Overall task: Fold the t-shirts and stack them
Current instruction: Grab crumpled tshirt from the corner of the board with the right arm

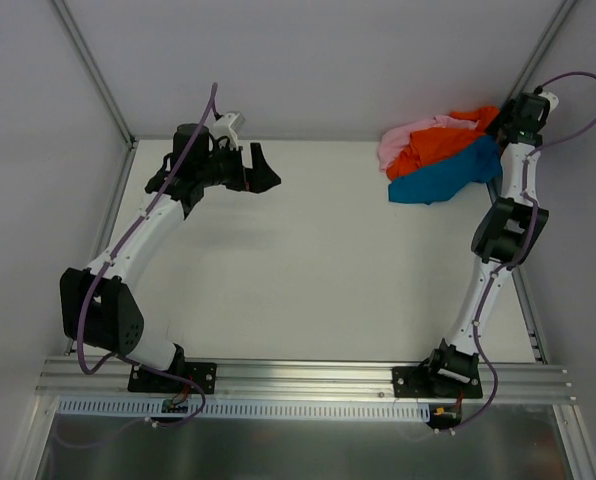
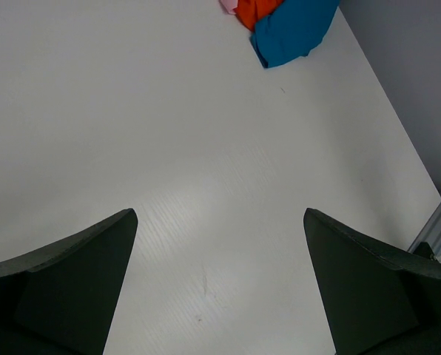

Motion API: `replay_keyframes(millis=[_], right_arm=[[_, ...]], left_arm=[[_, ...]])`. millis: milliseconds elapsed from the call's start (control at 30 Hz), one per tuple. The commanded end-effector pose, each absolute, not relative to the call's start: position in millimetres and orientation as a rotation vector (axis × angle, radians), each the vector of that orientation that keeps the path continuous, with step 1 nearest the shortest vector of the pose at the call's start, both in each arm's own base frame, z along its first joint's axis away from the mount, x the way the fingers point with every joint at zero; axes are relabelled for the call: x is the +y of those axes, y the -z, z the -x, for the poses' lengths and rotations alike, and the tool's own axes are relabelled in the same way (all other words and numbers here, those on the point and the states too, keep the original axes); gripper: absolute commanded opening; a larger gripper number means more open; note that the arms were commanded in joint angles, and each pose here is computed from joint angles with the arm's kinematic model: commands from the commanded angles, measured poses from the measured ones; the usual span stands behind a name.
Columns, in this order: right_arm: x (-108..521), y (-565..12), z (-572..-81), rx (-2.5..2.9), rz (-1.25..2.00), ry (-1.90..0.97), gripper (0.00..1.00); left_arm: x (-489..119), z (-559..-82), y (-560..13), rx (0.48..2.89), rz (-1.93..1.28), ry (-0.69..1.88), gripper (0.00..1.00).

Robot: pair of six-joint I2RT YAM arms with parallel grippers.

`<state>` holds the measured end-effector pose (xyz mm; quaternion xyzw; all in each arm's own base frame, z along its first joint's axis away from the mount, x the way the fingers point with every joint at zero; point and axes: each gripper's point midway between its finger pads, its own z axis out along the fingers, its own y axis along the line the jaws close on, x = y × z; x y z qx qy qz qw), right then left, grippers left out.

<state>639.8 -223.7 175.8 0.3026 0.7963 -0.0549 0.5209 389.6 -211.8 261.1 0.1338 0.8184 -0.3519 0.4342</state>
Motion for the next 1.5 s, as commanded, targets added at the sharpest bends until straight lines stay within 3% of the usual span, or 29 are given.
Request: replay_keyframes(millis=[0,633,733,767,900,1033,1133,1300,1467], right_arm=[[-249,-226,-645,1.762,-0.728,0.143,0.6],[-308,-185,-648,1.709,-0.788,0.214,0.58],[-311,-175,-650,1.704,-0.804,0.212,0.45],[-312,-174,-651,1.699,-0.807,0.211,0.35],[-320,-162,-651,1.692,-0.838,0.21,0.26],[-326,-156,-650,1.682,-0.86,0.205,0.27],[-328,-152,-649,1.685,-0.871,0.203,0.4],[-328,-142,-650,1.697,-0.875,0.19,0.49],[-327,-134,-650,1.708,-0.884,0.181,0.5]], left_arm=[[-212,-385,-270,2.016,-0.366,0.854,0.99],[-207,-372,-231,2.123,-0.236,0.877,0.99],[-208,-374,-231,2.14,-0.249,0.876,0.99],[-208,-374,-232,2.142,-0.253,0.873,0.99],[-209,-379,-236,2.146,-0.257,0.865,0.99],[-213,-379,-234,2.156,-0.26,0.867,0.99],[-217,-379,-232,2.164,-0.264,0.87,0.99],[-223,-378,-229,2.172,-0.271,0.87,0.99],[-225,-378,-227,2.18,-0.265,0.868,0.99]])
